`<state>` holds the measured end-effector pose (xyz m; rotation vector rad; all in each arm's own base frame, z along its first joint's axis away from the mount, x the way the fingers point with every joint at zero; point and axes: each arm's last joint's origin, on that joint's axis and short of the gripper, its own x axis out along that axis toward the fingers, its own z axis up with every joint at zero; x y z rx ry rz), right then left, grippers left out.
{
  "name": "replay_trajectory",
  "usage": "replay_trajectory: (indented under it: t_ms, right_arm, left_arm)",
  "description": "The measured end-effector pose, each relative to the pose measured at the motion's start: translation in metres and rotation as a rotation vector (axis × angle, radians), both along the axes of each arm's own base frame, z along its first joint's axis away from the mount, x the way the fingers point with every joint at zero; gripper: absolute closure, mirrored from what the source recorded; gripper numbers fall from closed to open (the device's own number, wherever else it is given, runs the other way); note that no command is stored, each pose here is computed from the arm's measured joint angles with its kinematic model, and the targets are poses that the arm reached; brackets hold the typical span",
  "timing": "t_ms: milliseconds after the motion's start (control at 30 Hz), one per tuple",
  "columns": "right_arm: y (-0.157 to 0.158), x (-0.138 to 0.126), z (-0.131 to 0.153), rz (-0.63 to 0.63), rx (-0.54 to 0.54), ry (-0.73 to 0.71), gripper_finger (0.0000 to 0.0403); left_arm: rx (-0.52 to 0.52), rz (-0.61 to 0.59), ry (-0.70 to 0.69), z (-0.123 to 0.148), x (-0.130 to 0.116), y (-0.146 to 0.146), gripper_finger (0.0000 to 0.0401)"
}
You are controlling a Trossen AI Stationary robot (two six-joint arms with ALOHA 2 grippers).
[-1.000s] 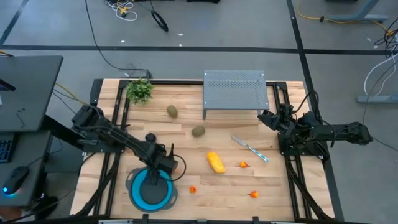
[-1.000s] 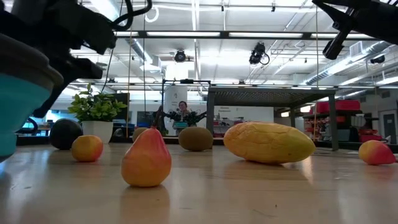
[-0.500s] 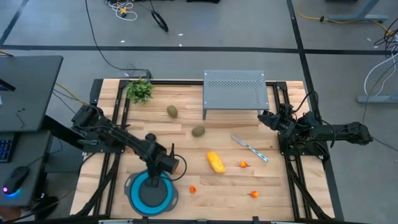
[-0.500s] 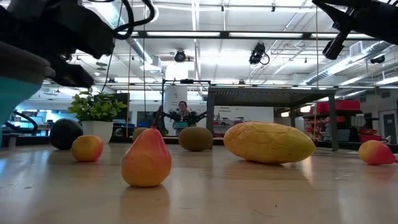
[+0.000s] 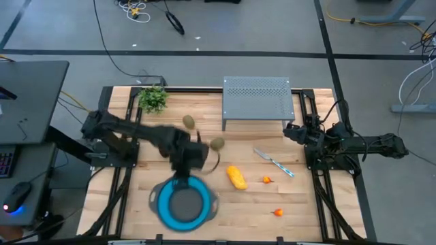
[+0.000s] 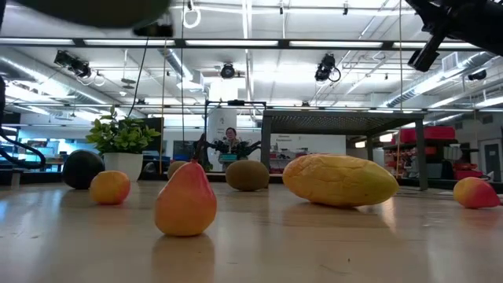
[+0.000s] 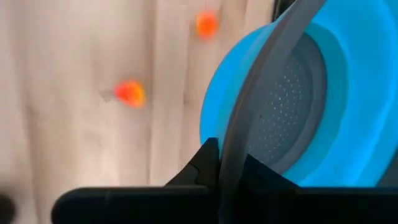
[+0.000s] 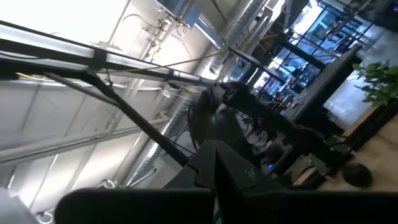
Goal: Pick & Place Fruit
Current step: Put the strainer bowl on the shelf
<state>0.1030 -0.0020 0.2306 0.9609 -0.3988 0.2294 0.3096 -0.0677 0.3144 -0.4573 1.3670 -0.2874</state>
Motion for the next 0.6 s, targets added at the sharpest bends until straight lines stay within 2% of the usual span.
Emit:
replay_trajectory:
  t_ms: [100, 267, 367, 467, 600]
  right_arm:
    - [0.000, 0.000, 0.001, 0.021, 0.008, -0.008, 0.0400]
    - [0.001, 0.000, 0.001, 0.023, 0.008, -0.008, 0.0400]
    - [0.000, 0.000, 0.001, 0.023, 0.008, -0.008, 0.0400]
    - [0.000, 0.000, 0.001, 0.019, 0.009, -0.011, 0.0400]
    - [0.000, -0.001, 0.002, 0.016, 0.010, -0.018, 0.0400]
  left_arm:
    - [0.010, 0.136, -0.109, 0.033, 0.010, 0.034, 0.0391]
    - [-0.024, 0.474, -0.380, 0.075, 0.028, 0.104, 0.0390]
    - [-0.077, 0.670, -0.544, 0.088, 0.035, 0.146, 0.0391]
    - [-0.114, 0.888, -0.644, 0.094, 0.038, 0.185, 0.0390]
    - [-0.061, 1.078, -0.741, 0.088, 0.044, 0.228, 0.0390]
